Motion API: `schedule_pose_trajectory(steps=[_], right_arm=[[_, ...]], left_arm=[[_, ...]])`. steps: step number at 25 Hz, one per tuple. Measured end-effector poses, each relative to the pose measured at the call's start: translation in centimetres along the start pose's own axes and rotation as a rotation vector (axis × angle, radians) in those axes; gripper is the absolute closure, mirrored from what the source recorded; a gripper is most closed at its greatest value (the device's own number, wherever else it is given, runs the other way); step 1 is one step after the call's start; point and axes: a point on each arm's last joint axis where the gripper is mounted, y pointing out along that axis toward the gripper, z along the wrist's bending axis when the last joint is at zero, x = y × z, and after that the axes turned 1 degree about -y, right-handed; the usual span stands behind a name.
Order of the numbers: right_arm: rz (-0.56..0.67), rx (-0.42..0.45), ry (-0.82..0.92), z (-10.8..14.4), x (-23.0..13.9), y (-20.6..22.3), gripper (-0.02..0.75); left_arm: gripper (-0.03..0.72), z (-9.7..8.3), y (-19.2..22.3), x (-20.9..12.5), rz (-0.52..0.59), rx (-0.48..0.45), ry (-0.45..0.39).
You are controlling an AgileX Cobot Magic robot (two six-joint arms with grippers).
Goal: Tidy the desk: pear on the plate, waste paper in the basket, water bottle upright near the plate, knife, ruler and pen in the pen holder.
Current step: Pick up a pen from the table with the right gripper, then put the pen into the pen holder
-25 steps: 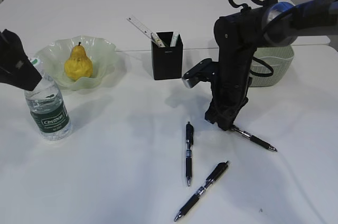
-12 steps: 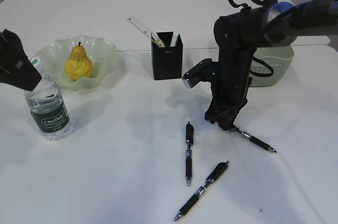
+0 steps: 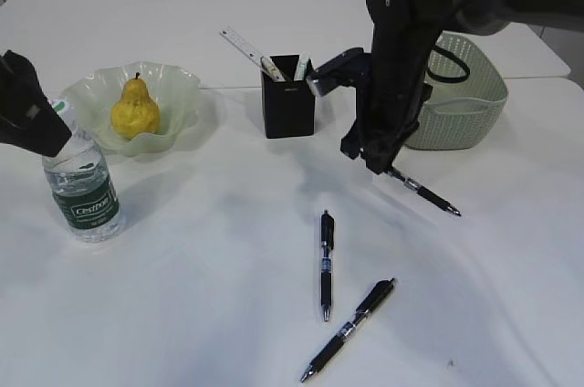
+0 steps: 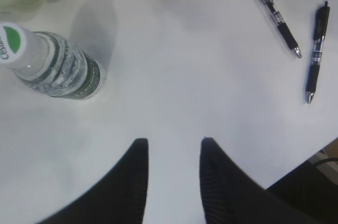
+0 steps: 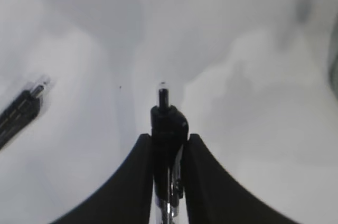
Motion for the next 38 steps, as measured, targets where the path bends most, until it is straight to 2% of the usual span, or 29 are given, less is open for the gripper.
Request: schedule_pose_trajectory(steps=[4,11,15,21,22,26,34,38], right_arm=[[-0.101,-0.038,0.023,-0.7,1.4,-2.9,0.589],[-0.197,-0.055,0.042,-1.1,2.5,-5.6,0.589],[-0.302,-0.058,0.054,-1.3,3.4,-8.5,0.589],[-0.412,-0.016,0.068,-1.1,4.0,-11.2,0.589],[-0.452,0.013,0.072,-0.8,4.3,-12.0,0.589],[-0.519,0.032,0.081,-0.7,4.7,-12.8,0.589],[-0.656,0.017,0.105,-0.9,5.7,-13.5,0.589],[-0.669,0.016,0.108,-0.9,5.8,-13.5,0.589]], left_arm=[[0.462,0.1,0.0,0.0,0.000,0.006,0.003],[0.462,0.1,0.0,0.0,0.000,0.006,0.003],[0.462,0.1,0.0,0.0,0.000,0.006,0.003],[0.462,0.1,0.0,0.0,0.000,0.006,0.003],[0.462,0.1,0.0,0.0,0.000,0.006,0.003],[0.462,0.1,0.0,0.0,0.000,0.006,0.003],[0.462,0.1,0.0,0.0,0.000,0.006,0.003],[0.462,0.1,0.0,0.0,0.002,0.006,0.003]])
